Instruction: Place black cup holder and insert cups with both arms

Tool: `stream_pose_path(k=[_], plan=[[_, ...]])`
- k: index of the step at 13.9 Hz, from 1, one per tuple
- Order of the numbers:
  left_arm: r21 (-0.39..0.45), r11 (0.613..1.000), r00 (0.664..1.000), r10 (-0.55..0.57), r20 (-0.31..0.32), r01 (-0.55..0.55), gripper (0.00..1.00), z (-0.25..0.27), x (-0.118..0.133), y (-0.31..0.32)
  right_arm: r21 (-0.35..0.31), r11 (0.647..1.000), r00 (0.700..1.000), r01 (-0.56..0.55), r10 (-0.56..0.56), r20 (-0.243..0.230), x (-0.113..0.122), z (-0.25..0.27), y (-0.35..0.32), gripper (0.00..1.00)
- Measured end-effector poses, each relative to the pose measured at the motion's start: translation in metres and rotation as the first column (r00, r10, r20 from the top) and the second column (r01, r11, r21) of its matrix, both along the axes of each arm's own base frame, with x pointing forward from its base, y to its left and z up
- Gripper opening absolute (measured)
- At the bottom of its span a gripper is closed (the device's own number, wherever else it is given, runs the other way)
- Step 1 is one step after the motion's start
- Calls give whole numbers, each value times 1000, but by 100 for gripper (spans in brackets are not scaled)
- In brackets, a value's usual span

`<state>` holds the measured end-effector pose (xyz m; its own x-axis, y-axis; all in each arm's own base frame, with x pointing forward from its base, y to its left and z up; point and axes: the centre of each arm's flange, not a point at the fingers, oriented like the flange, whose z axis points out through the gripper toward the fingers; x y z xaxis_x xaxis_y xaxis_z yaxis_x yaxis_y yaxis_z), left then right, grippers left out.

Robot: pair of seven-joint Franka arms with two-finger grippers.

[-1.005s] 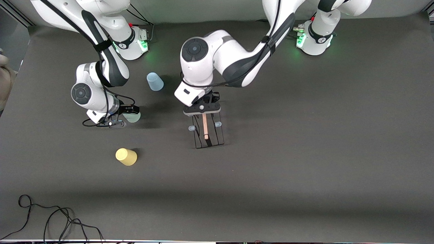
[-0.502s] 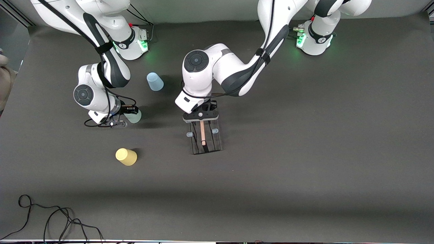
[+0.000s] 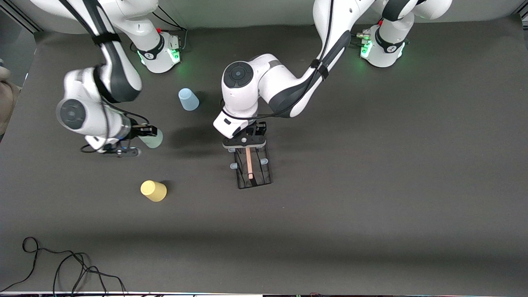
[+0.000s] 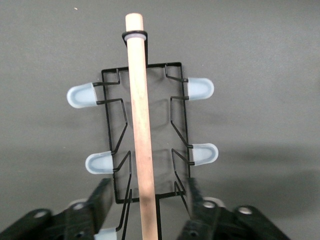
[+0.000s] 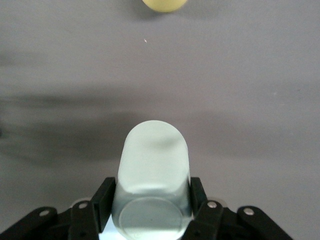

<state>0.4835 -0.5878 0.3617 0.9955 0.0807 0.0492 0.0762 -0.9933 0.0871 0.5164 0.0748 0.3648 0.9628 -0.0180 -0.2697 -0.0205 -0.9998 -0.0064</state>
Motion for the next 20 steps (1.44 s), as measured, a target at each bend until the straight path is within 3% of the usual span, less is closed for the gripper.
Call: stream_pose_path(k=[2,5,8,11,14,17,20], plan=[[16,1000,1000,-14,-6,14,92,24,1,9,64,998,1000,28,-28,3,13,40,10,65],[-15,999,998,-37,-55,36,100,98,29,72,99,992,997,78,-80,10,13,59,58,65],[-49,997,995,-68,-74,64,100,158,62,213,62,994,995,91,-92,24,-4,67,155,65],[-22,992,985,-122,-119,121,100,169,56,349,50,990,988,133,-137,71,-26,56,236,65],[-28,988,978,-155,-142,153,100,172,60,468,48,989,986,142,-146,87,-33,38,267,65],[-24,991,984,-135,-118,133,100,181,65,541,41,983,979,181,-184,92,-21,22,272,65],[7,992,986,-126,-109,128,100,200,61,556,14,985,982,169,-170,79,-19,-3,286,65]])
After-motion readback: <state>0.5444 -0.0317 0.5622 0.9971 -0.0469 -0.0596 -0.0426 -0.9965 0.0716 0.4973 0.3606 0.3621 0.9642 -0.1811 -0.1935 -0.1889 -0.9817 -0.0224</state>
